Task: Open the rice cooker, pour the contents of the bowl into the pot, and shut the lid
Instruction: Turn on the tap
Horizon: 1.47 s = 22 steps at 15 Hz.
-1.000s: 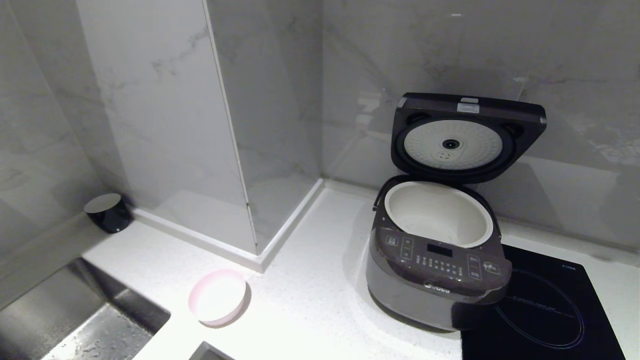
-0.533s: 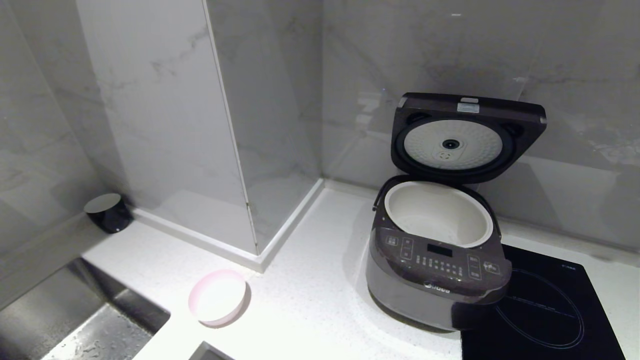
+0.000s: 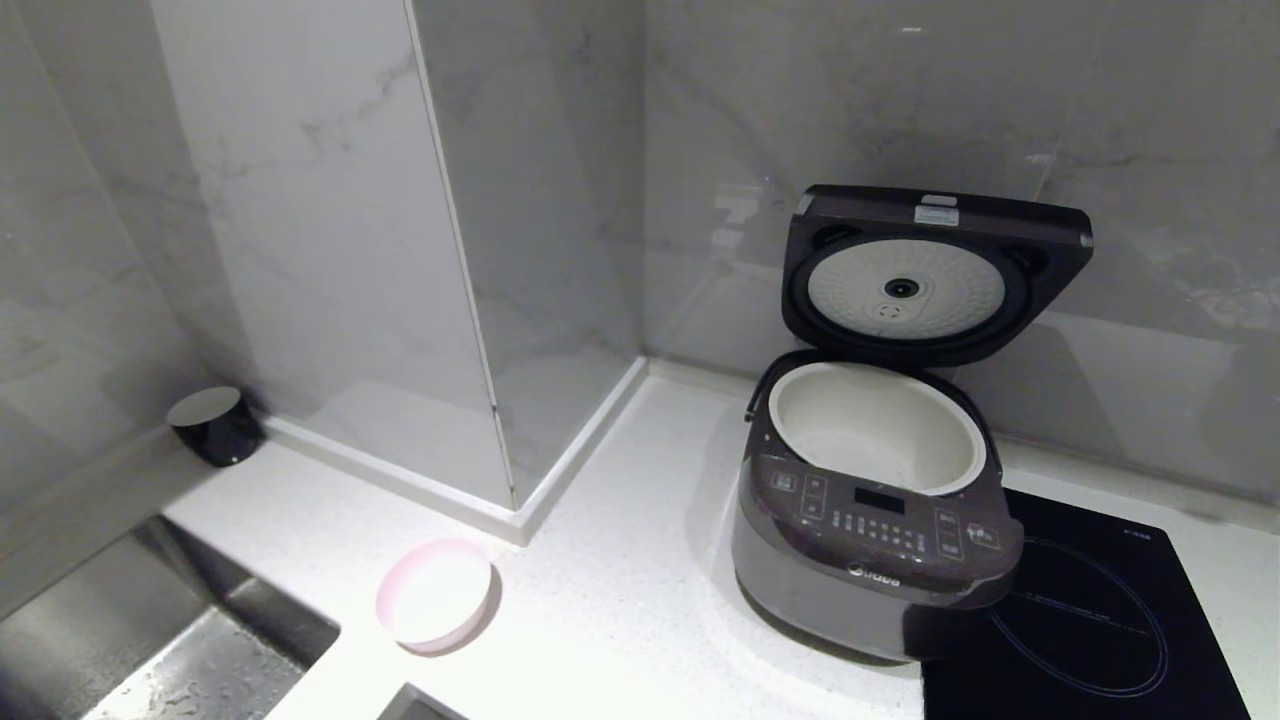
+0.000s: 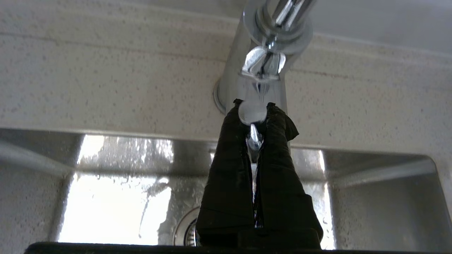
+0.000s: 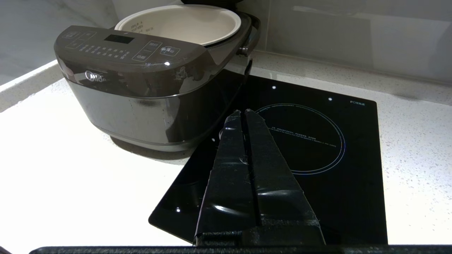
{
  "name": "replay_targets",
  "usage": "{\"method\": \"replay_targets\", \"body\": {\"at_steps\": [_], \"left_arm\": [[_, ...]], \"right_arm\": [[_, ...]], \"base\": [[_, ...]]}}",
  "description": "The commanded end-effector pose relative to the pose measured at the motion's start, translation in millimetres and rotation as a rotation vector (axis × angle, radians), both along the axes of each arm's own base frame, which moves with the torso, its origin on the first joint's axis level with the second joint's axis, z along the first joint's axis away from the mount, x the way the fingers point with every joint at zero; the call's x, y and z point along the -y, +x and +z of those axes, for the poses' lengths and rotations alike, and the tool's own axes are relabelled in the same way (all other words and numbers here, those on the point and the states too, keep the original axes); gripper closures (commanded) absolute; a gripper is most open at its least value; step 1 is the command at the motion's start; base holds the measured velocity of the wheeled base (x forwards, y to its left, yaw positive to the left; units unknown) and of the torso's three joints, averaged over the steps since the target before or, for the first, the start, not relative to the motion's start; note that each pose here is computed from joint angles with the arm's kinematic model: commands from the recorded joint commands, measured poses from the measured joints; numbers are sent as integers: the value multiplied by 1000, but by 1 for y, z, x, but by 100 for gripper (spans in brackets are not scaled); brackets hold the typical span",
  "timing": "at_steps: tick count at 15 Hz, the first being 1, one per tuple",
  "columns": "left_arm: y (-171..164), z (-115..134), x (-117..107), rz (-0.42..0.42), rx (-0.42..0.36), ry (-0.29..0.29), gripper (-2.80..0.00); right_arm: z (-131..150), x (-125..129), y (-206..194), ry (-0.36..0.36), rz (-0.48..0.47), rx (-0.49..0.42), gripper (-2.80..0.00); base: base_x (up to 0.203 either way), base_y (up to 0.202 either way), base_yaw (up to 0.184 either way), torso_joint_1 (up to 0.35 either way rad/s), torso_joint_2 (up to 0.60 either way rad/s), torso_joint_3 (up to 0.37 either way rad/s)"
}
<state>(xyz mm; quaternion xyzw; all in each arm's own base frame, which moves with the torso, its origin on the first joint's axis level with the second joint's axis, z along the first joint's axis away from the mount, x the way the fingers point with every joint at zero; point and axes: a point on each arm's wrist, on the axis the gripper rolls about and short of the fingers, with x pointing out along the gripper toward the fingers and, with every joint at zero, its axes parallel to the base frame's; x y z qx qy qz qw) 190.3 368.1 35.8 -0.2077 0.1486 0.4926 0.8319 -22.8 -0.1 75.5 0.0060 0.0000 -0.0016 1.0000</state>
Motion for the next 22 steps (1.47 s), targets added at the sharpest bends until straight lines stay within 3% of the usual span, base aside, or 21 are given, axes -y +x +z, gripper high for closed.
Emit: {"method": "replay_targets", "body": {"at_steps": [1, 22], "left_arm": [[-1, 1, 3, -2, 0, -4, 0], [-2, 6, 0, 3, 9, 15, 0]], "right_arm": [[0, 0, 0, 0, 0, 0, 0], [0, 0, 0, 0, 0, 0, 0]], "base": [[0, 0, 0, 0, 0, 0], [0, 0, 0, 0, 0, 0]]}}
